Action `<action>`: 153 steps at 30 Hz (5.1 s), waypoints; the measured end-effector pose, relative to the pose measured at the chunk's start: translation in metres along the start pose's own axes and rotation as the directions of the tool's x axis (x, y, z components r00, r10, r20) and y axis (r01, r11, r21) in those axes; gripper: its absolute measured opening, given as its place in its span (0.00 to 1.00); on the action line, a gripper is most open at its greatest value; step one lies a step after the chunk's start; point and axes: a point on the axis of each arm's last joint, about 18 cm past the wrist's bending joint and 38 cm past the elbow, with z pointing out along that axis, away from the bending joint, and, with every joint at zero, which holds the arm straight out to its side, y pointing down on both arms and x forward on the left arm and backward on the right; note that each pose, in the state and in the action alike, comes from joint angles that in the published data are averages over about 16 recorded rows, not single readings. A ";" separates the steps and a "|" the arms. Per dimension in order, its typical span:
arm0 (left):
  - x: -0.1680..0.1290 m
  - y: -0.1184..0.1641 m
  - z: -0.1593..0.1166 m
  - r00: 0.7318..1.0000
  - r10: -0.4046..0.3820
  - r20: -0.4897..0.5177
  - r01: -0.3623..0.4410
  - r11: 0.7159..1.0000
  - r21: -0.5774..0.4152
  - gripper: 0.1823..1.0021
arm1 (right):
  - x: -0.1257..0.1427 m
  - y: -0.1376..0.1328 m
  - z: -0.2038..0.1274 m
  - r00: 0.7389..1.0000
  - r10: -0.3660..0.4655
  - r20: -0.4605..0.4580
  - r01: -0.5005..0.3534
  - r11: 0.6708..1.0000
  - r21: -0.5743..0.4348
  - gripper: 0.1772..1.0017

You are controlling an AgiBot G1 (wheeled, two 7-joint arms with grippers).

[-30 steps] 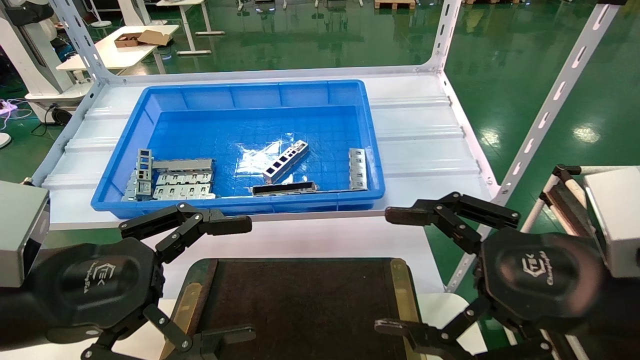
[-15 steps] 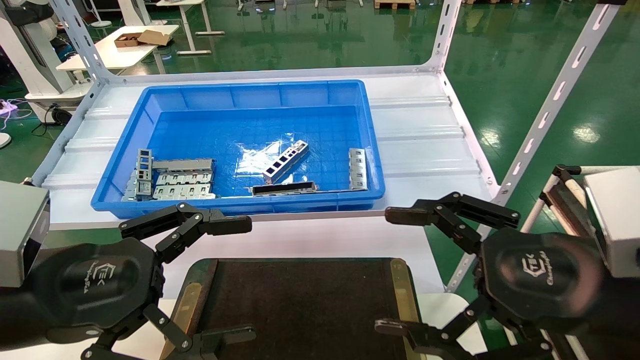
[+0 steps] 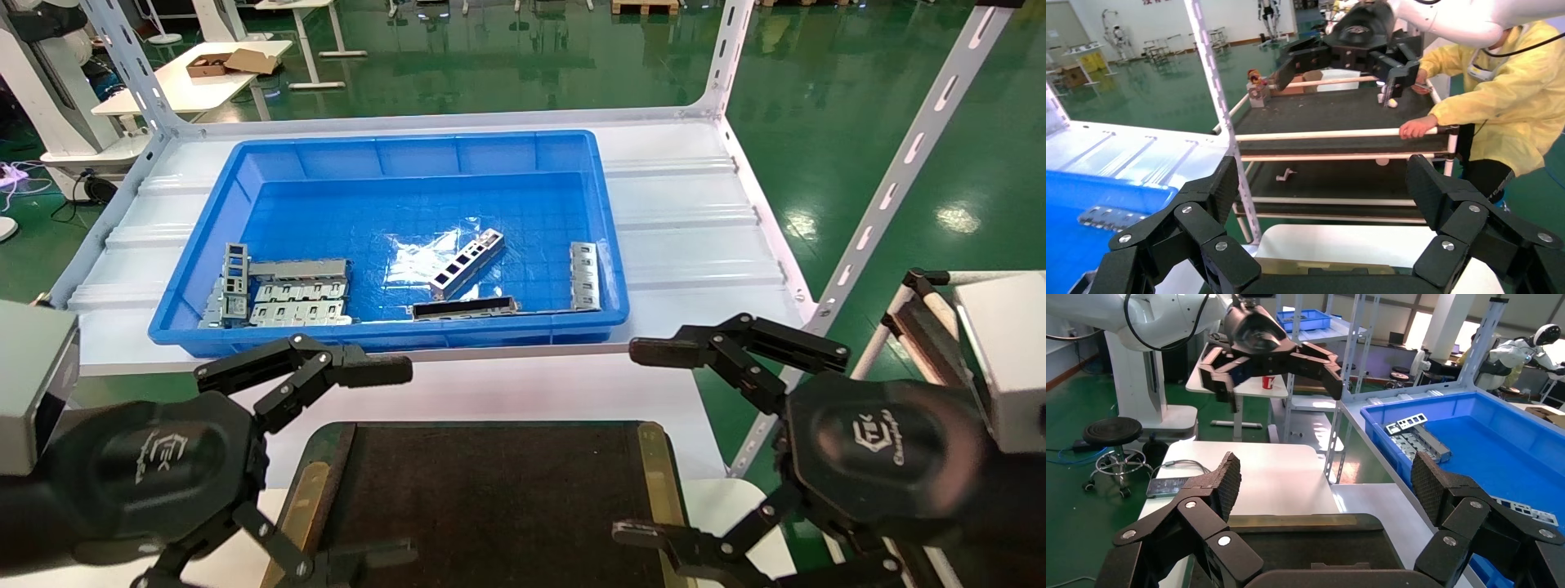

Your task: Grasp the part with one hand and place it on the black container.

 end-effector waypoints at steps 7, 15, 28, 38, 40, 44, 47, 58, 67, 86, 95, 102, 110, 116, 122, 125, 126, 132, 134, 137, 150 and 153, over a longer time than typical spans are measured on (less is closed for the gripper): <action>-0.014 0.006 0.012 0.998 -0.019 0.053 0.020 1.000 -0.020 1.00 | 0.000 0.000 0.000 1.000 0.000 0.000 0.000 1.000 0.000 1.00; -0.054 0.023 0.035 0.981 -0.049 0.187 0.060 0.997 -0.056 1.00 | 0.000 0.000 0.000 1.000 0.000 0.000 0.000 1.000 0.000 1.00; -0.153 0.065 0.079 0.887 -0.072 0.456 0.135 0.985 -0.107 1.00 | 0.000 0.000 0.000 1.000 0.000 0.000 0.000 1.000 0.000 1.00; -0.210 0.090 0.119 0.814 -0.056 0.578 0.179 0.971 -0.158 1.00 | 0.000 0.000 0.000 1.000 0.000 0.000 0.000 1.000 0.000 1.00; -0.217 0.094 0.126 0.803 -0.051 0.594 0.187 0.968 -0.169 1.00 | 0.000 0.000 0.000 1.000 0.000 0.000 0.000 1.000 0.000 1.00; -0.227 0.101 0.137 0.784 -0.040 0.619 0.202 0.960 -0.193 1.00 | 0.000 0.000 0.000 1.000 0.000 0.000 0.000 1.000 0.000 1.00; -0.231 0.107 0.143 0.774 -0.032 0.632 0.211 0.954 -0.211 0.99 | 0.000 0.000 0.000 1.000 0.000 0.000 0.000 1.000 0.000 1.00; -0.235 0.121 0.148 0.756 -0.019 0.654 0.237 0.940 -0.247 0.93 | 0.000 0.000 0.000 1.000 0.000 0.000 0.000 1.000 0.000 0.93; -0.235 0.130 0.139 0.746 -0.020 0.665 0.258 0.930 -0.261 0.77 | 0.000 0.000 0.000 1.000 0.000 0.000 0.000 1.000 0.000 0.77; -0.235 0.136 0.128 0.731 -0.040 0.682 0.285 0.925 -0.251 0.28 | 0.000 0.000 0.000 1.000 0.000 0.000 0.000 1.000 0.000 0.25; -0.235 0.107 0.128 0.767 -0.098 0.634 0.260 0.951 -0.168 0.19 | 0.000 0.000 0.000 1.000 0.000 0.000 0.000 1.000 0.000 0.10; -0.220 0.074 0.125 0.845 -0.150 0.513 0.222 0.971 -0.083 0.18 | 0.000 0.000 0.000 1.000 0.000 0.000 0.000 1.000 0.000 0.04; -0.184 0.060 0.118 0.926 -0.197 0.320 0.215 0.976 -0.020 0.18 | 0.000 0.000 0.000 1.000 0.000 0.000 0.000 1.000 0.000 0.02; -0.148 0.069 0.115 0.957 -0.233 0.174 0.237 0.972 -0.001 0.18 | 0.000 0.000 0.000 1.000 0.000 0.000 0.000 1.000 0.000 0.02; -0.107 0.094 0.113 0.959 -0.277 0.055 0.278 0.960 -0.013 0.18 | 0.000 0.000 0.000 1.000 0.000 0.000 0.000 1.000 0.000 0.02; -0.083 0.109 0.113 0.951 -0.308 0.008 0.308 0.951 -0.029 0.18 | 0.000 0.000 0.000 1.000 0.000 0.000 0.000 1.000 0.000 0.02; -0.075 0.115 0.112 0.947 -0.320 -0.004 0.320 0.947 -0.035 0.18 | 0.000 0.000 0.000 1.000 0.000 0.000 0.000 1.000 0.000 0.02; -0.031 0.149 0.113 0.916 -0.402 -0.018 0.399 0.913 -0.079 0.18 | 0.000 0.000 0.000 1.000 0.000 0.000 0.000 1.000 0.000 0.02; -0.019 0.160 0.114 0.903 -0.429 -0.002 0.427 0.899 -0.092 0.18 | 0.000 0.000 0.000 1.000 0.000 0.000 0.000 1.000 0.000 0.02; -0.004 0.176 0.116 0.884 -0.466 0.041 0.468 0.877 -0.107 0.18 | 0.000 0.000 0.000 1.000 0.000 0.000 0.000 1.000 0.000 0.02; 0.022 0.235 0.137 0.748 -0.552 0.369 0.609 0.791 -0.053 0.18 | 0.000 0.000 0.000 1.000 0.000 0.000 0.000 1.000 0.000 0.02; 0.021 0.248 0.143 0.695 -0.566 0.444 0.638 0.770 -0.017 0.18 | 0.000 0.000 0.000 1.000 0.000 0.000 0.000 1.000 0.000 0.02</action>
